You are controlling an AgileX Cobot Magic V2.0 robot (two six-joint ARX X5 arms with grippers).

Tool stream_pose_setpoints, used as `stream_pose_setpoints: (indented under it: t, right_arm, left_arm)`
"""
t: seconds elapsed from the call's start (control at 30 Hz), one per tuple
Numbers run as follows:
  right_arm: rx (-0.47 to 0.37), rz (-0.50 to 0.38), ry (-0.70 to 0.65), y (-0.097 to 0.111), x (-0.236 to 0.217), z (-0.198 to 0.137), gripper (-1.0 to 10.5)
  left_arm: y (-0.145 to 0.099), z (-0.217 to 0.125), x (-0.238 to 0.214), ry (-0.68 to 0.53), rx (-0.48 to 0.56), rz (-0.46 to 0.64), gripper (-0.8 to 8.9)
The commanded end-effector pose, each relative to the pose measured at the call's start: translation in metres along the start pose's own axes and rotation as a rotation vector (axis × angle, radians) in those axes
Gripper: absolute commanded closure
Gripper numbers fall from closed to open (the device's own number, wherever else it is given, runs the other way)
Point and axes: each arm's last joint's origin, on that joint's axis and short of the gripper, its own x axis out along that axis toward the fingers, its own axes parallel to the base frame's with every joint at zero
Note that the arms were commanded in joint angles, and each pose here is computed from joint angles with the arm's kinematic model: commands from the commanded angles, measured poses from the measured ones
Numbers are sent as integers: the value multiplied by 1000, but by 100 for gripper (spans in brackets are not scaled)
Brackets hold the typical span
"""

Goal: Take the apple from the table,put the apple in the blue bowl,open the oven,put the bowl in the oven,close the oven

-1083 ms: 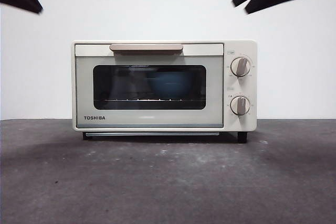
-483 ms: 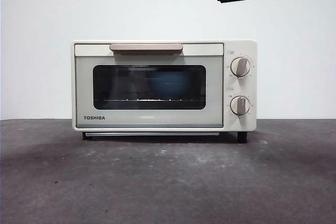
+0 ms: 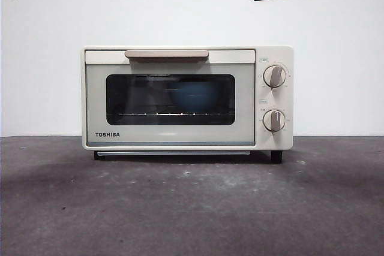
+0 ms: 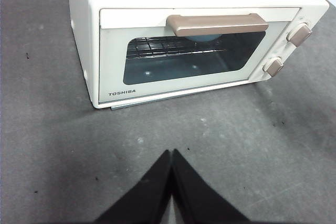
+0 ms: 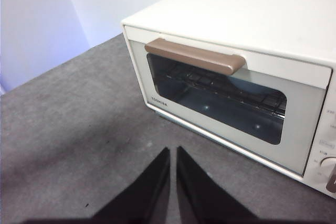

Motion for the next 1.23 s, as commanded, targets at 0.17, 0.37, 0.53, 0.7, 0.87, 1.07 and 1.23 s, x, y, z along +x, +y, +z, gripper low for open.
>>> stream_pose_setpoints:
  t: [0.17, 0.37, 0.53, 0.7, 0.87, 1.07, 1.23]
  right_arm:
    - [-17, 6, -6, 2, 1, 1, 943]
    - [-17, 6, -6, 2, 1, 1, 943]
    - [-17, 6, -6, 2, 1, 1, 943]
    - [-17, 6, -6, 2, 1, 1, 943]
    - [-17, 6, -6, 2, 1, 1, 943]
    - [-17, 6, -6, 2, 1, 1, 943]
    - [-17, 6, -6, 2, 1, 1, 943]
  left_arm:
    - [-2, 5, -2, -22, 11, -6, 806]
    - [-2, 6, -2, -32, 71, -5, 806]
    - [7, 11, -12, -148, 156, 98, 806]
    - [23, 0, -23, -333, 191, 218, 806]
    - [37, -35, -24, -440, 191, 318, 806]
    - [50, -90, -10, -413, 188, 368, 806]
    - [57, -123, 2, -379, 170, 383, 806]
